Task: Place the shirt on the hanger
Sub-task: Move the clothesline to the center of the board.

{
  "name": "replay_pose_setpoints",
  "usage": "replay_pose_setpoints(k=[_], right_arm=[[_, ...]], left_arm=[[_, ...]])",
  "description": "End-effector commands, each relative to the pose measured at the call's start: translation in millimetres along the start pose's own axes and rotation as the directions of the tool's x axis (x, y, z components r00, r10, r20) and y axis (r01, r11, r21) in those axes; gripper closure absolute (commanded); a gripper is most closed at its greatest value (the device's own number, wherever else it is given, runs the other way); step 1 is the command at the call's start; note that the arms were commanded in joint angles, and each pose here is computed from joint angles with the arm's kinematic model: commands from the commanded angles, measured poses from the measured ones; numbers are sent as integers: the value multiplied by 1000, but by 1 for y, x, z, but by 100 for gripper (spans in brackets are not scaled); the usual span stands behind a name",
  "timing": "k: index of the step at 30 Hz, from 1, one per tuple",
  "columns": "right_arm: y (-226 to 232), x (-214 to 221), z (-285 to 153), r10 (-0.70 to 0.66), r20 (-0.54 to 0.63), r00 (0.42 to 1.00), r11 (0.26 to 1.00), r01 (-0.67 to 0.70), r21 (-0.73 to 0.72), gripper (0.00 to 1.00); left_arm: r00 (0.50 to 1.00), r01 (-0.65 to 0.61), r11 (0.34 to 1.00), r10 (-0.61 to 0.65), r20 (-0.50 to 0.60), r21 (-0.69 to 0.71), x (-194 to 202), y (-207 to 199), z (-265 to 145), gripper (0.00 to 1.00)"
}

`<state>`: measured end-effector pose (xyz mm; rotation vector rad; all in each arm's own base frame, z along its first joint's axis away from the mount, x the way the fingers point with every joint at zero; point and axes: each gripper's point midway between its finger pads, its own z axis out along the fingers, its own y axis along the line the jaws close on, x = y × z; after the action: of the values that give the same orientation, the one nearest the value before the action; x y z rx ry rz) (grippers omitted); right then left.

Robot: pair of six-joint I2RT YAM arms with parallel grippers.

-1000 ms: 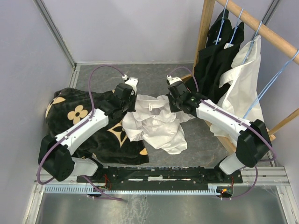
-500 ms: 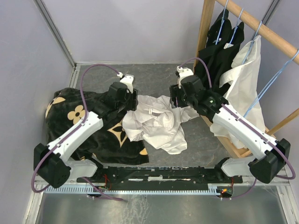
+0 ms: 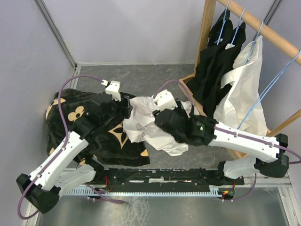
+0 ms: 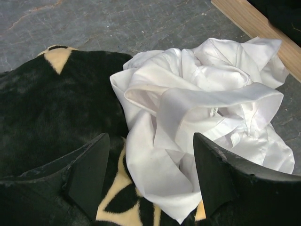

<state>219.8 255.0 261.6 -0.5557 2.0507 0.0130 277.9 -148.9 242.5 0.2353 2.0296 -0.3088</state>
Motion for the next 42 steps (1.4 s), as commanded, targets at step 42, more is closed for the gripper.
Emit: replay_pose_setpoints(k=[42], right_arm=[[-117, -69, 50, 19, -127, 992, 982, 5, 188, 26]], left_arm=[[998, 56, 998, -56, -22, 13, 35, 8, -28, 22]])
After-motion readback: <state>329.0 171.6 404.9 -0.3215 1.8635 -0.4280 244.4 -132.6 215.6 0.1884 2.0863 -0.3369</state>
